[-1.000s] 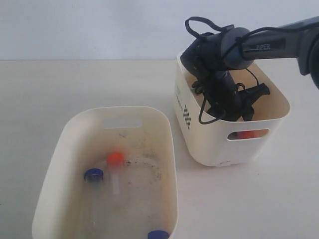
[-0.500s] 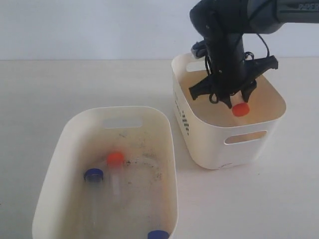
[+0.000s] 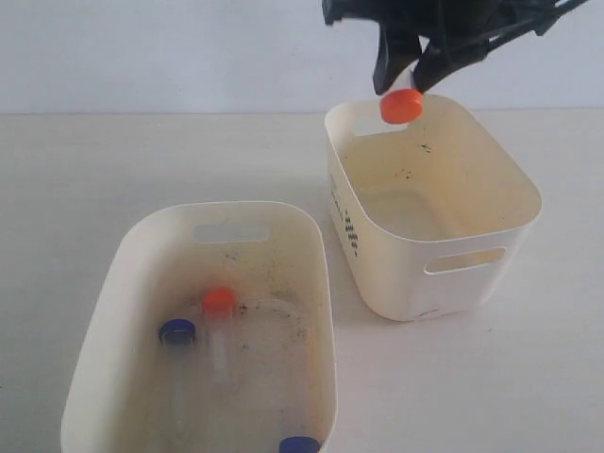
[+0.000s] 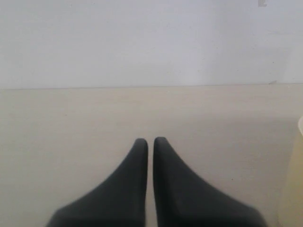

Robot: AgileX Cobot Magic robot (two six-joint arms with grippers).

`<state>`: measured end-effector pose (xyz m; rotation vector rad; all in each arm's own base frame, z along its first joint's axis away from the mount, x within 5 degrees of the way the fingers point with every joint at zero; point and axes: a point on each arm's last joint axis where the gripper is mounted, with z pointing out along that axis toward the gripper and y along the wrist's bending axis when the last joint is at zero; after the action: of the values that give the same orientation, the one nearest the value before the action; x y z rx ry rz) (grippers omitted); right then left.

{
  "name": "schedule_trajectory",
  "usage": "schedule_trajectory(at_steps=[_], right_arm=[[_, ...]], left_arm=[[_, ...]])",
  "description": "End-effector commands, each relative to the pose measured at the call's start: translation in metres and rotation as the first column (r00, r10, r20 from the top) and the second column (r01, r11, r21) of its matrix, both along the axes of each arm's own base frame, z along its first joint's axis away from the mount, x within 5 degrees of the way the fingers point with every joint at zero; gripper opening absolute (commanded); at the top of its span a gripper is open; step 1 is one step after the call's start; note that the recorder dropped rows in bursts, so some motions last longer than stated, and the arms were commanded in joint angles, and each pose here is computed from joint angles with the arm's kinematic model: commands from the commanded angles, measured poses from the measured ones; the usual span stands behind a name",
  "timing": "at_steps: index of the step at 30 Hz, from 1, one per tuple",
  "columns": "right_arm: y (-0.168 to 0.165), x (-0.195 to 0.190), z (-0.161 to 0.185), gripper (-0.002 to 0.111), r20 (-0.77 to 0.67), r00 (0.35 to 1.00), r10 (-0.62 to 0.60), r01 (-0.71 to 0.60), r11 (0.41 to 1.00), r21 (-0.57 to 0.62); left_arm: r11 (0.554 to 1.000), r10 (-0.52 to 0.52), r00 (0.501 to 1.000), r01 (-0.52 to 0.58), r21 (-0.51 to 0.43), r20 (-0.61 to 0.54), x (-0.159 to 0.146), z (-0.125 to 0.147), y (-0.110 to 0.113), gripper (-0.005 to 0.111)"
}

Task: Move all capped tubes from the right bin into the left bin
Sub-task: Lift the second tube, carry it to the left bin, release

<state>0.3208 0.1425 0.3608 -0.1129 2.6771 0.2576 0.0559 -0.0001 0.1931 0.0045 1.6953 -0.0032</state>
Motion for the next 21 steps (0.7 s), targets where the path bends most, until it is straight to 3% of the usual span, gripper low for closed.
schedule_trajectory(at_steps=[1, 8, 14, 21], right_arm=[[0.008, -0.04, 0.039, 0.0, 0.076, 0.983, 0.167, -0.174, 0.981, 0.085], [0.035, -0.105, 0.056, 0.0, 0.184, 0.931, 0.316, -0.346, 0.925, 0.16], [0.064, -0.134, 0.026, 0.0, 0.161, 0.887, 0.432, -0.456, 0.875, 0.165], [0.075, -0.135, -0.013, 0.0, 0.174, 0.906, 0.385, -0.416, 0.884, 0.212]], left_arm=[[1.0, 0.001, 1.0, -0.001, -0.016, 0.009, 0.0, 0.002, 0.0, 0.004], [1.0, 0.001, 1.0, -0.001, -0.016, 0.009, 0.0, 0.002, 0.0, 0.004], [1.0, 0.001, 1.0, -0.001, -0.016, 0.009, 0.0, 0.002, 0.0, 0.004], [1.0, 0.001, 1.0, -0.001, -0.016, 0.009, 0.0, 0.002, 0.0, 0.004]])
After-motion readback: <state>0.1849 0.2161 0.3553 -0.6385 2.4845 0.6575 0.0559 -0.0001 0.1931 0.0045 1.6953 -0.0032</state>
